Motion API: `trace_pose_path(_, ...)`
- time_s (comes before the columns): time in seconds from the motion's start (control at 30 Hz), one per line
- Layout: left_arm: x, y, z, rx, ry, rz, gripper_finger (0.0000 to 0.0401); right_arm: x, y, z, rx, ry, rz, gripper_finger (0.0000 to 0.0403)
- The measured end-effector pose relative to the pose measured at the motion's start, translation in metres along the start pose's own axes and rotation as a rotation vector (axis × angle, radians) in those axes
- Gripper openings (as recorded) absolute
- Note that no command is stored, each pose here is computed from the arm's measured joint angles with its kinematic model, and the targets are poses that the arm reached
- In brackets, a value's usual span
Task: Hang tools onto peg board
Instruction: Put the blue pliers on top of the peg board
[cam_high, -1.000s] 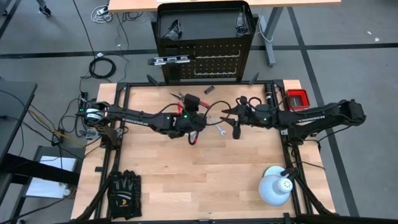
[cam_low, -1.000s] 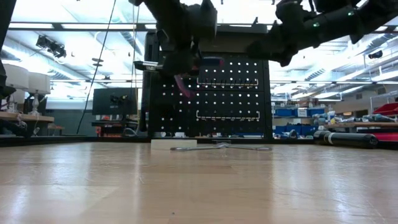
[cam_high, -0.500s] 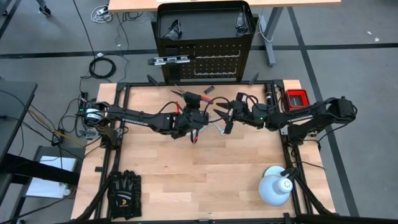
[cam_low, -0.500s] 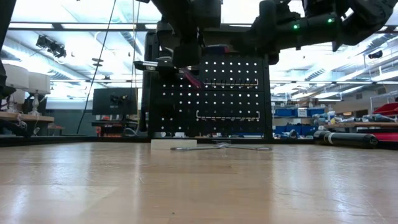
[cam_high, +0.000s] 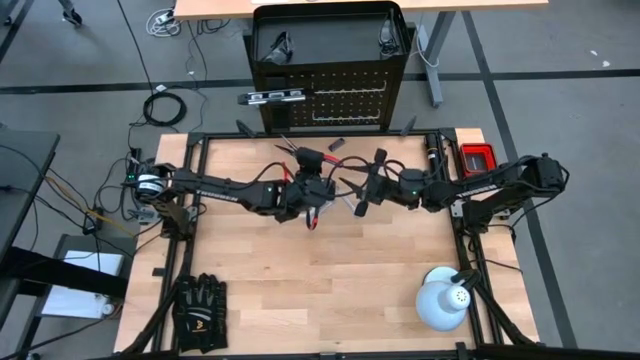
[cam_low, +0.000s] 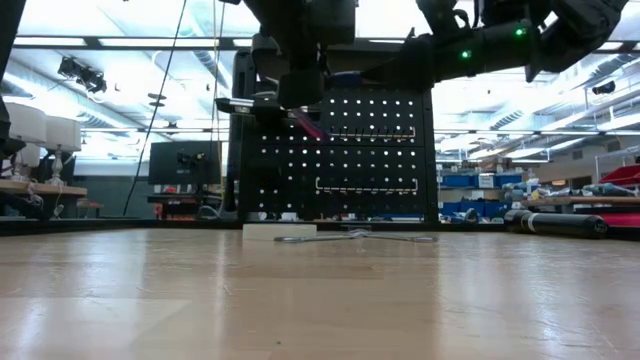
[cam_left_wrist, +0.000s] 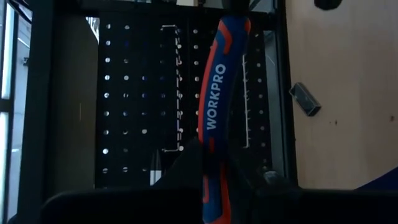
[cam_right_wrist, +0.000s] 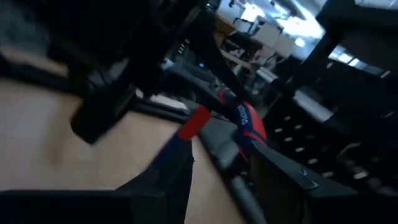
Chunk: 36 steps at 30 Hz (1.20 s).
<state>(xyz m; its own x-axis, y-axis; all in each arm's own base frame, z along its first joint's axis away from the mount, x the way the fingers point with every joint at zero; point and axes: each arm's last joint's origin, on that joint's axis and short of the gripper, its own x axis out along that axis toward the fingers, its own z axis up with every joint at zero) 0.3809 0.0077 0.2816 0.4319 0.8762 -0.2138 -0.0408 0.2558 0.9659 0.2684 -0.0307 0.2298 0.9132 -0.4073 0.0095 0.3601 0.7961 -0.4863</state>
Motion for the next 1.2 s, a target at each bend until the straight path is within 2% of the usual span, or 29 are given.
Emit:
trace_pose_path(0.17, 0.000, 0.000, 0.000, -0.006, -0.016, -0.011, 0.0032, -0.001, 0.001, 0.001, -0.185, 0.018, -0.025, 0.0167)
trace_pose_path(0.33, -0.001, -0.002, 0.001, 0.009, -0.036, -0.033, 0.0032, -0.003, 0.005, 0.002, -0.275, 0.046, -0.042, 0.0177)
trace_pose_path(0.57, -0.002, -0.004, 0.003, 0.003, -0.098, -0.075, 0.0032, -0.006, 0.013, 0.001, -0.462, 0.088, -0.011, 0.0218)
trace_pose_path(0.73, -0.005, -0.006, 0.006, -0.024, -0.166, -0.128, 0.0032, -0.007, 0.015, 0.003, -0.530, 0.074, -0.007, 0.0222)
trace_pose_path(0.97, -0.005, -0.007, 0.006, -0.035, -0.200, -0.160, 0.0032, -0.008, 0.017, 0.005, -0.561, 0.066, 0.001, 0.0190)
trace_pose_path(1.2, -0.005, -0.008, 0.006, -0.061, -0.200, -0.167, 0.0032, -0.008, 0.017, 0.005, -0.559, 0.064, -0.001, 0.0120)
